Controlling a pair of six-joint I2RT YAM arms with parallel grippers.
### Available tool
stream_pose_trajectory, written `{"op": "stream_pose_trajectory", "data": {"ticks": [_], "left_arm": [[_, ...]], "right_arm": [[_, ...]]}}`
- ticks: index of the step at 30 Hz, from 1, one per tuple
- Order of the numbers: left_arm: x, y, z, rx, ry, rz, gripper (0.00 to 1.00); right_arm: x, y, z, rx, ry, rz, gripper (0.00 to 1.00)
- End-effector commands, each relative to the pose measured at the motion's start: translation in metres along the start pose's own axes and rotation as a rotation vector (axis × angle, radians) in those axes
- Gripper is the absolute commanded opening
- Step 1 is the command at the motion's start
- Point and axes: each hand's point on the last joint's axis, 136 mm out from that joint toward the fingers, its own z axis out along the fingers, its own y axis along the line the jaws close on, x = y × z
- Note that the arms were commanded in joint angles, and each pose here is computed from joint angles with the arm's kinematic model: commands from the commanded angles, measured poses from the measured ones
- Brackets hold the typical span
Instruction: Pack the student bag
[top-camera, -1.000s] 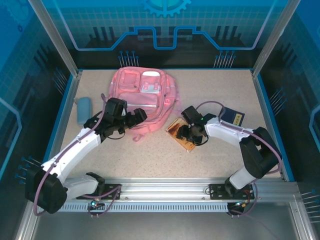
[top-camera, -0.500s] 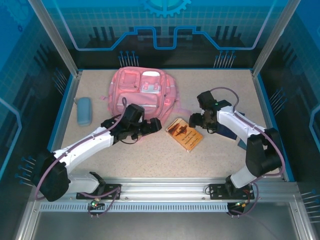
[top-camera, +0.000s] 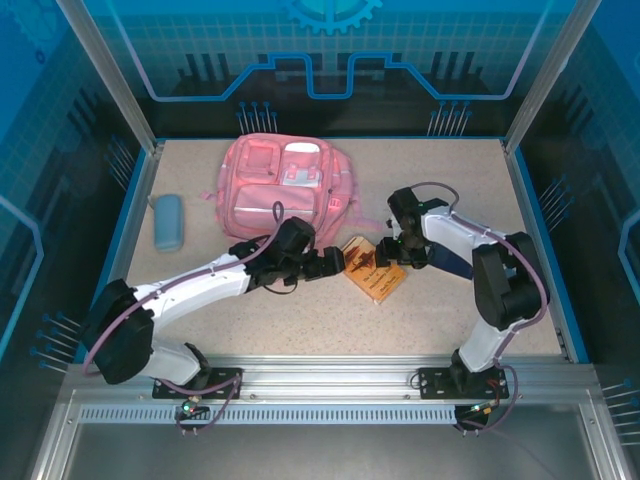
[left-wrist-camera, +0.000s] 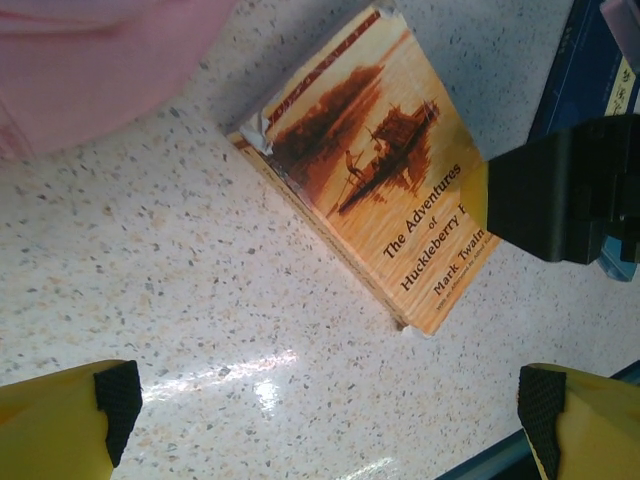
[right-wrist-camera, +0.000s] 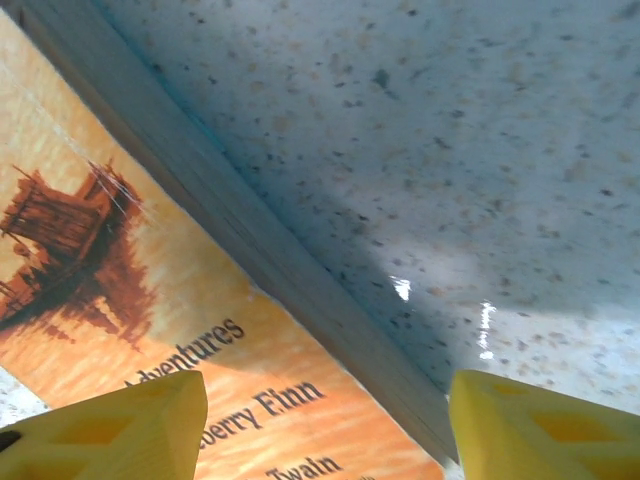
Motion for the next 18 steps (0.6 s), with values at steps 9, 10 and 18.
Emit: {"op": "stream_pose_trajectory", "data": {"ticks": [9, 10, 18], "left_arm": [[-0.002, 0.003, 0.018, -0.023, -0.029, -0.097, 0.95], [-0.001, 0.007, 0.018, -0.034, -0.034, -0.109, 0.94], [0.007, 0.018, 0.033, -0.065, -0.003, -0.157, 0.81]], "right_arm": [[0.058, 0.057, 0.002, -0.184, 0.130, -0.074, 0.59], [0.065, 0.068, 0.001, -0.220, 0.142, -0.084, 0.59], [0.039, 0.048, -0.011, -0.135, 0.033, -0.017, 0.56]]}}
